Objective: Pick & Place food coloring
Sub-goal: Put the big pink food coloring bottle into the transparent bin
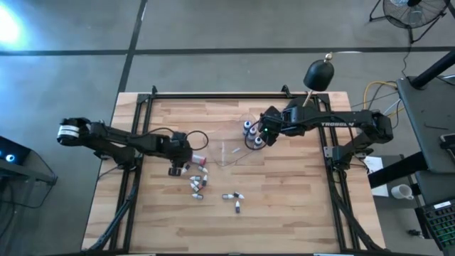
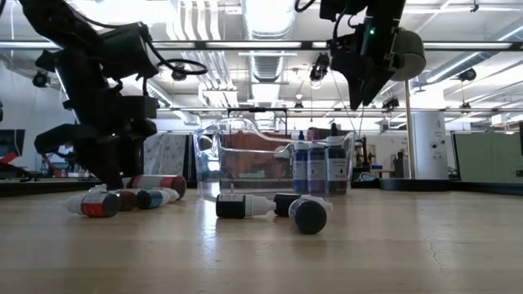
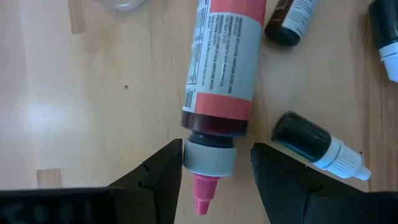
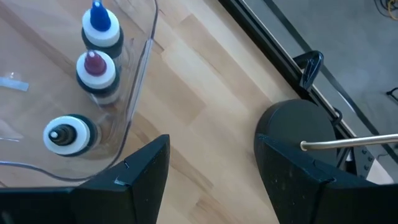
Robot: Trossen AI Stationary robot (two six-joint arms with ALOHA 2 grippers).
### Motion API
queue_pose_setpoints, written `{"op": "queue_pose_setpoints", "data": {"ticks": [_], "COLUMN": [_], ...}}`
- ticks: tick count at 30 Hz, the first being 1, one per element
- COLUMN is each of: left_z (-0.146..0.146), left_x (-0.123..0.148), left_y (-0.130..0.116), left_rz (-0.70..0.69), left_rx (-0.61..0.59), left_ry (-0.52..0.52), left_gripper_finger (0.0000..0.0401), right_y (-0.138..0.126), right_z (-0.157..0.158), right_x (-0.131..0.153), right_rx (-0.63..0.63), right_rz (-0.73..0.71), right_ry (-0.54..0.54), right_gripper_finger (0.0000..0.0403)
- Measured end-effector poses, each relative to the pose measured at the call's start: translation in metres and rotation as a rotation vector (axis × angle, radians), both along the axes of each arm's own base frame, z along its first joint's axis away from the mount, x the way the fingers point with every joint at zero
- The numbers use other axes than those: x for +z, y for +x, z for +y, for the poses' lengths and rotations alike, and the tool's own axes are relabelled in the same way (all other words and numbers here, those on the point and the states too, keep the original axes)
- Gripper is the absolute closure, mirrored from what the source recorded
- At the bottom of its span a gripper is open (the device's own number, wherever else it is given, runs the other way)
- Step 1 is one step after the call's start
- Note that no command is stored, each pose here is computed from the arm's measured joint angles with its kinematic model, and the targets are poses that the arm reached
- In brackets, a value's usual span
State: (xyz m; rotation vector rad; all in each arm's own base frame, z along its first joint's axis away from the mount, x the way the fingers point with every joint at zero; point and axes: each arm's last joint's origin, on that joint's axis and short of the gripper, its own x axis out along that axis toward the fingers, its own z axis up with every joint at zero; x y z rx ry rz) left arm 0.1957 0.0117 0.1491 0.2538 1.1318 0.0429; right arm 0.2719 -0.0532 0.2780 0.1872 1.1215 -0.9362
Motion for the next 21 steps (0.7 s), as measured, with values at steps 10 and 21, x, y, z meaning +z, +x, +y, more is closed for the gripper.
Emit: {"op": "queue_pose_setpoints", "data": {"ticks": [10,21], "left_z": [0.0,0.004], "left_x": [0.001,0.066], "left_y": [0.0,0.01], "left_rz": [0.002,0.139], "left_rx": [0.009,0.251], "left_ry": [-0.004,-0.001], "left_gripper_finger": [0.0295,0.0342], "right_y": [-0.003,-0.002], "right_z": [0.0,0.0], "right_x": [-0.009,-0.007], "right_rx": [0.0,0.004], "right_rz": [0.029,0.018], "right_ry": [0.007,0.009], "right_gripper_finger": [0.0174,0.0174]}}
